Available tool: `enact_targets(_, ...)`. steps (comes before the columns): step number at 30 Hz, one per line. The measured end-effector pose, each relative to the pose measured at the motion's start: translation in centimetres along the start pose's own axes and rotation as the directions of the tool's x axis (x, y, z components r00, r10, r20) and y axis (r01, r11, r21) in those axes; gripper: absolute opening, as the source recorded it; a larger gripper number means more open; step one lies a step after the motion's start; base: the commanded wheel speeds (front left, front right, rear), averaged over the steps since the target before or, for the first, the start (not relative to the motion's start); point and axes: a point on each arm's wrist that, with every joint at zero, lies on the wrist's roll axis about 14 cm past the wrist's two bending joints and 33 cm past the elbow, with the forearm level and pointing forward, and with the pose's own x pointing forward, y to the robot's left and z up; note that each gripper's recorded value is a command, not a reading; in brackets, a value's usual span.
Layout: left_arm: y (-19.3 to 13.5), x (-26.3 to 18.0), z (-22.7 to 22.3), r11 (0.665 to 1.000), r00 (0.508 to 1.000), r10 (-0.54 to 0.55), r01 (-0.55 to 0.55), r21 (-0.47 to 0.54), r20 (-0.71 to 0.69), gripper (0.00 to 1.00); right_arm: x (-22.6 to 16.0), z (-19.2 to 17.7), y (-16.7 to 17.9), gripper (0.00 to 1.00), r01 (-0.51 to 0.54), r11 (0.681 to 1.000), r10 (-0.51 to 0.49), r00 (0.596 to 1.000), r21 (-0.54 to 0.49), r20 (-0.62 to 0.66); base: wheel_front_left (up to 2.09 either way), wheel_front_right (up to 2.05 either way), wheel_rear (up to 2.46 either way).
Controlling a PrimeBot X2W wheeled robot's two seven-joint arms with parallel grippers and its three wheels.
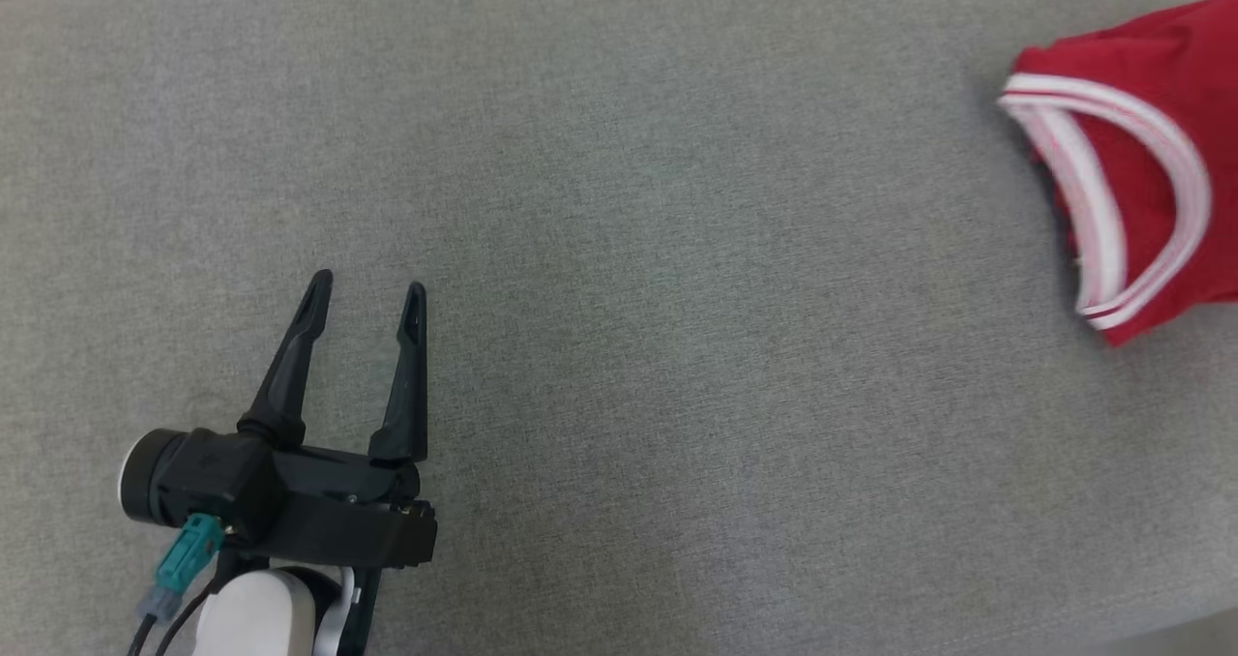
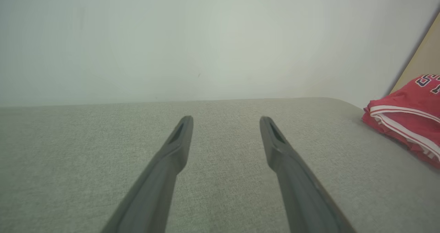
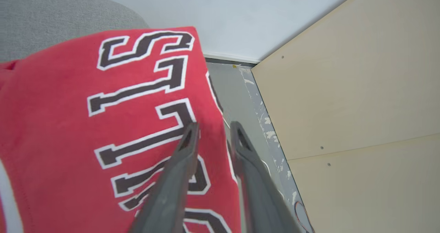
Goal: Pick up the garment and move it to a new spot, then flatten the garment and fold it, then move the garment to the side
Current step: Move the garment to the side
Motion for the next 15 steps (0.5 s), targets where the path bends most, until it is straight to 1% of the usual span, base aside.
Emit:
enact_targets(6,-0.6,-0.1,0.8,1.0,1.0,-0.016,0.016,0.002,0.012,1.0,-1.2,1.1,1.3,1.0,-0.013,1.0,0.014,0.997,-0.013,0.076,0.0,0.0,0.0)
enact_targets(9,-0.7,-0.7,1.3,1.0,1.0,-0.011,0.011,-0.008,0.015,1.0,-2.2,1.8,2.7,1.0,-0.052,0.998,0.048,0.989,0.021,0.138,0.0,0.0,0.0)
enact_targets(12,-0.8,-1.7,2.0,1.0,1.0,-0.001,0.001,-0.019,0.019,1.0,-3.7,2.6,4.3,1.0,-0.11,0.992,0.094,0.97,0.061,0.225,0.0,0.0,0.0)
enact_targets(15,-0.4,-3.1,2.7,1.0,1.0,0.023,-0.023,-0.015,0.018,1.0,-5.7,3.7,6.1,1.0,-0.179,0.98,0.141,0.932,0.086,0.335,0.0,0.0,0.0)
